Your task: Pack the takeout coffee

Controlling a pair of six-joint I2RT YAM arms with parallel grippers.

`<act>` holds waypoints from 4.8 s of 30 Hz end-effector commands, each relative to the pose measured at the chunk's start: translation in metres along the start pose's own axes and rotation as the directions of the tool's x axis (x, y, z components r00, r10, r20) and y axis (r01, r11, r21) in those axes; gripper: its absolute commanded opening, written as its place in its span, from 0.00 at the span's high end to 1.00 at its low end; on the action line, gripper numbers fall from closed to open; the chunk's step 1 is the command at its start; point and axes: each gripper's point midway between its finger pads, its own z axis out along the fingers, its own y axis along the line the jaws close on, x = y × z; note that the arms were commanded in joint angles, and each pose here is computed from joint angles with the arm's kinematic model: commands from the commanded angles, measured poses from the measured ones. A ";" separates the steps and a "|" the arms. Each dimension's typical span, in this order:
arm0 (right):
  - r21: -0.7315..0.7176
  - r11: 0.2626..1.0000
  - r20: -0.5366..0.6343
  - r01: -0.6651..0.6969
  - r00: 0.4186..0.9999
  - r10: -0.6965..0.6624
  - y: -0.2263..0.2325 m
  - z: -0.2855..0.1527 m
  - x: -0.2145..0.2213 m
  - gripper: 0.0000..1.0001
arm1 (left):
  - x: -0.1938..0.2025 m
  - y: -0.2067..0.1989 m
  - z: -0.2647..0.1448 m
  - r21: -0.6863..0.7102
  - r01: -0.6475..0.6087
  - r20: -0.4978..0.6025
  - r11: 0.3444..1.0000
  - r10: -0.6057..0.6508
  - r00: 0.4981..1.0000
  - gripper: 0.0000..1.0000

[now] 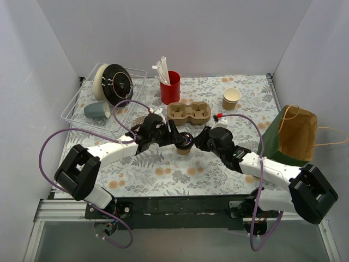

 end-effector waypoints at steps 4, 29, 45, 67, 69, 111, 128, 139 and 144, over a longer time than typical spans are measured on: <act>0.062 0.998 -0.078 -0.008 0.997 0.013 -0.028 0.005 0.034 0.74 | 0.063 0.072 -0.004 -0.227 -0.034 -0.189 0.973 -0.010 0.982 0.43; 0.216 0.976 -0.255 0.040 0.967 0.017 -0.107 -0.011 0.127 0.80 | 0.090 0.091 0.005 -0.254 0.004 -0.243 0.967 -0.068 0.968 0.54; -0.019 0.999 -0.122 0.041 0.992 -0.043 -0.015 -0.007 0.051 0.73 | 0.048 0.056 -0.002 -0.218 -0.047 -0.196 0.975 0.003 0.981 0.47; -0.072 0.955 0.048 0.286 0.958 -0.283 0.023 -0.050 -0.028 0.43 | -0.023 -0.019 -0.038 -0.081 -0.209 -0.085 0.974 0.203 0.976 0.14; -0.125 0.948 0.070 0.294 0.955 -0.287 0.035 -0.047 -0.030 0.47 | -0.021 -0.023 -0.040 -0.060 -0.215 -0.099 0.975 0.209 0.973 0.19; -0.193 0.929 -0.236 0.316 0.904 -0.357 0.027 0.020 0.052 0.71 | 0.024 -0.003 -0.055 0.010 0.037 -0.052 0.999 -0.036 0.998 0.49; -0.205 0.934 -0.227 0.293 0.914 -0.336 0.031 0.017 0.051 0.71 | 0.014 0.003 -0.038 -0.038 0.054 -0.026 0.998 -0.055 0.998 0.57; -0.184 0.940 -0.253 0.289 0.910 -0.329 0.022 0.018 0.060 0.72 | 0.040 0.044 -0.028 -0.175 0.089 -0.067 0.981 -0.102 0.993 0.60; -0.167 0.944 -0.270 0.285 0.908 -0.322 0.013 0.019 0.067 0.72 | 0.067 0.074 -0.029 -0.249 0.112 -0.099 0.962 -0.141 0.985 0.61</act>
